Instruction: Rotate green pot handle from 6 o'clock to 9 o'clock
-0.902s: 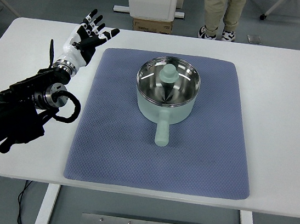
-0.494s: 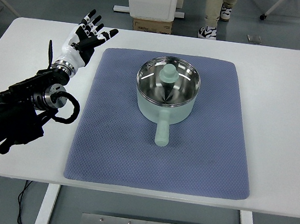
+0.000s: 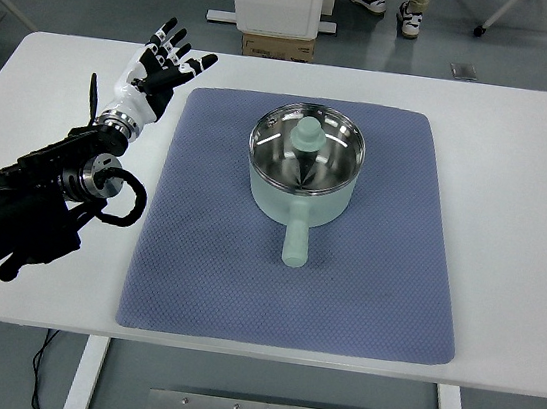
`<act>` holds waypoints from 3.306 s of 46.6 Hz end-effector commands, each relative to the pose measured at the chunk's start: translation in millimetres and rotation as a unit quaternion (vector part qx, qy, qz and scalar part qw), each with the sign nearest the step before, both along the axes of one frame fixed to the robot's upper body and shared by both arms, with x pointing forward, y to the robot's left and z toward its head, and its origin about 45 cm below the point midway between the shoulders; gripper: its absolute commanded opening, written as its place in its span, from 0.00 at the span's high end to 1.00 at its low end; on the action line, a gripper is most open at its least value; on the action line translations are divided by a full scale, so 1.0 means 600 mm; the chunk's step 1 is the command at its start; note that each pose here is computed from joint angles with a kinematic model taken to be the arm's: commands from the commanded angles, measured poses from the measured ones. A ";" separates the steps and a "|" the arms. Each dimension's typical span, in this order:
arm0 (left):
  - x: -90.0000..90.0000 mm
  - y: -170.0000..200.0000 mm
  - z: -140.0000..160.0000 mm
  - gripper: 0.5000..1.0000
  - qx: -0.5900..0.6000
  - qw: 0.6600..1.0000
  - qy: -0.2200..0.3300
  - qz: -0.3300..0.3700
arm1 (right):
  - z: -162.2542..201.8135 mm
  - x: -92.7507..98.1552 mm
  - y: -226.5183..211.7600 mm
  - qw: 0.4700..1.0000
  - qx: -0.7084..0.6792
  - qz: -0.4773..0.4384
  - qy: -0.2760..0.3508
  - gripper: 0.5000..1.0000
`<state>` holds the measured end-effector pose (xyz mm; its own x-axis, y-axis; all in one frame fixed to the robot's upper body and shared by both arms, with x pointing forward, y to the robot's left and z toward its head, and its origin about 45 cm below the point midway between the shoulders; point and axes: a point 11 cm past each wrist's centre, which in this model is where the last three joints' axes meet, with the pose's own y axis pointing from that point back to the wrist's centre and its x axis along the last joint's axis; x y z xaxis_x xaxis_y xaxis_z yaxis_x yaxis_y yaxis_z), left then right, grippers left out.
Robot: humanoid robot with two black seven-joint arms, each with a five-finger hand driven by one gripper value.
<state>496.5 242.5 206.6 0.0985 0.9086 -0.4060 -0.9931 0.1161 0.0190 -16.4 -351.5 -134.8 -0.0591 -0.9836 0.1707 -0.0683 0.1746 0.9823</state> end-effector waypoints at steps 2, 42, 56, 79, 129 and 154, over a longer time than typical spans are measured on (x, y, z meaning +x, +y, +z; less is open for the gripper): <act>-0.001 0.000 -0.001 0.00 -0.001 1.000 0.000 0.000 | 0.000 0.000 0.001 1.000 0.001 0.000 0.000 0.00; -0.003 0.003 -0.005 0.00 0.001 1.000 0.001 -0.006 | 0.000 0.000 0.000 1.000 0.000 0.000 0.000 0.00; 0.001 0.007 0.004 0.00 0.003 1.000 -0.004 -0.003 | 0.000 0.000 0.000 1.000 0.000 0.000 0.000 0.00; 0.013 0.008 0.062 0.00 -0.001 0.999 -0.037 -0.021 | 0.000 0.000 0.000 1.000 0.000 0.000 0.000 0.00; 0.012 -0.016 0.327 0.00 0.029 0.964 -0.246 -0.095 | 0.000 0.000 0.000 1.000 0.000 0.000 0.000 0.00; -0.039 -0.100 0.411 0.00 0.164 0.908 -0.358 -0.144 | 0.000 0.000 0.000 1.000 0.000 0.000 0.000 0.00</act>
<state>474.0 188.3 451.1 0.5324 0.8420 0.0866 -0.6902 0.4911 -0.5315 -16.5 -351.5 -134.8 -0.0591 -0.9835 0.1708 -0.0679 0.1747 0.9823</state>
